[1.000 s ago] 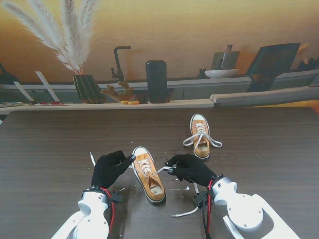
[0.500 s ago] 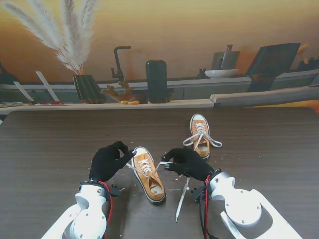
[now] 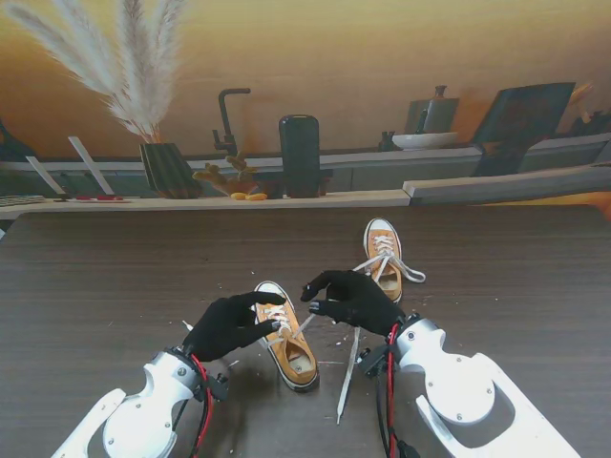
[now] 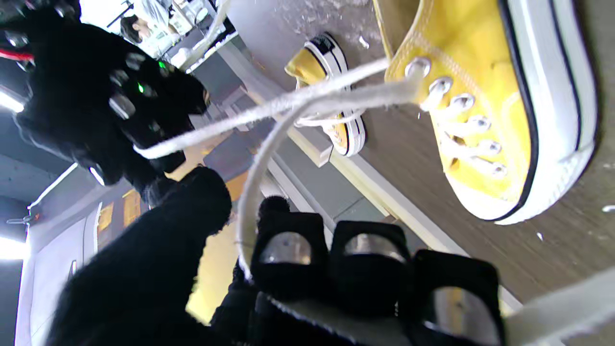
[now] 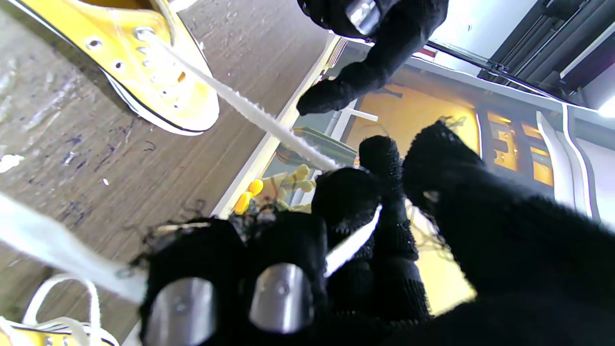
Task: Tie the shoelaces into a bow on the shoes
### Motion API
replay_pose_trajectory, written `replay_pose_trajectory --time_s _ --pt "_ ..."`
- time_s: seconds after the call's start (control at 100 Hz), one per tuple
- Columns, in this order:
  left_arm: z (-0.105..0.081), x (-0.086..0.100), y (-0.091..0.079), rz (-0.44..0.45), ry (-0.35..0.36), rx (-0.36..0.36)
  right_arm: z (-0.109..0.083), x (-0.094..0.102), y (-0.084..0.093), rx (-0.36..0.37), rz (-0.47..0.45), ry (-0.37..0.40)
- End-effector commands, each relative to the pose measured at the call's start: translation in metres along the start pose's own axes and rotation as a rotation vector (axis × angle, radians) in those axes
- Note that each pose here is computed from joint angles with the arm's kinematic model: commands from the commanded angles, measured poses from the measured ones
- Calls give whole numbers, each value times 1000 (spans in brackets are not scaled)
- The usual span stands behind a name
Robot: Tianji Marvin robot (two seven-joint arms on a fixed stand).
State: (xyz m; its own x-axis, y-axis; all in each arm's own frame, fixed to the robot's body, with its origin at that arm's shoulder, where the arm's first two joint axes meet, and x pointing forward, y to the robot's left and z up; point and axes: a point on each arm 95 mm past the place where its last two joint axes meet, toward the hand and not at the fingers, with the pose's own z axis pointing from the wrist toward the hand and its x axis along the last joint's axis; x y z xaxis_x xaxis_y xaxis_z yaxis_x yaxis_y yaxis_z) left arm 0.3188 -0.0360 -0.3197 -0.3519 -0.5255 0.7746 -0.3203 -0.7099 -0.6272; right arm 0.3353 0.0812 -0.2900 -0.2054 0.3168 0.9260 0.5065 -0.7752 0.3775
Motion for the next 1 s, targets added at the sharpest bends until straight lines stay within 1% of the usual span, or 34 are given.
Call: replay_pose_trajectory --time_s 0.0,0.12,0.21,0.33,0.38,0.55,0.65,0.74,0.8,0.86,0.91,0.99 --pt "2 3 4 34 7 9 3 6 1 12 -13 18" --pt "9 6 15 34 21 -8 5 11 -1 17 -22 32" --pt "15 8 25 32 30 -36 5 15 -2 16 -20 45" --pt "23 10 40 24 21 -53 6 18 -5 15 -22 57" --pt "27 11 46 25 15 -34 6 19 -6 17 -21 61" --pt "38 14 60 73 -4 34 5 22 -11 25 -18 71" --pt "43 17 64 121 -23 78 4 22 -15 31 -16 81" --pt "46 20 66 159 -43 92 2 23 -17 40 -13 88" --pt "46 21 67 156 -43 85 1 23 -19 42 -13 91" --pt "45 22 68 128 -34 73 0 23 -19 42 -14 91" --pt "45 23 70 120 -32 93 -1 23 -19 43 -14 92" --pt "45 24 71 150 -35 126 -2 23 -20 47 -12 95"
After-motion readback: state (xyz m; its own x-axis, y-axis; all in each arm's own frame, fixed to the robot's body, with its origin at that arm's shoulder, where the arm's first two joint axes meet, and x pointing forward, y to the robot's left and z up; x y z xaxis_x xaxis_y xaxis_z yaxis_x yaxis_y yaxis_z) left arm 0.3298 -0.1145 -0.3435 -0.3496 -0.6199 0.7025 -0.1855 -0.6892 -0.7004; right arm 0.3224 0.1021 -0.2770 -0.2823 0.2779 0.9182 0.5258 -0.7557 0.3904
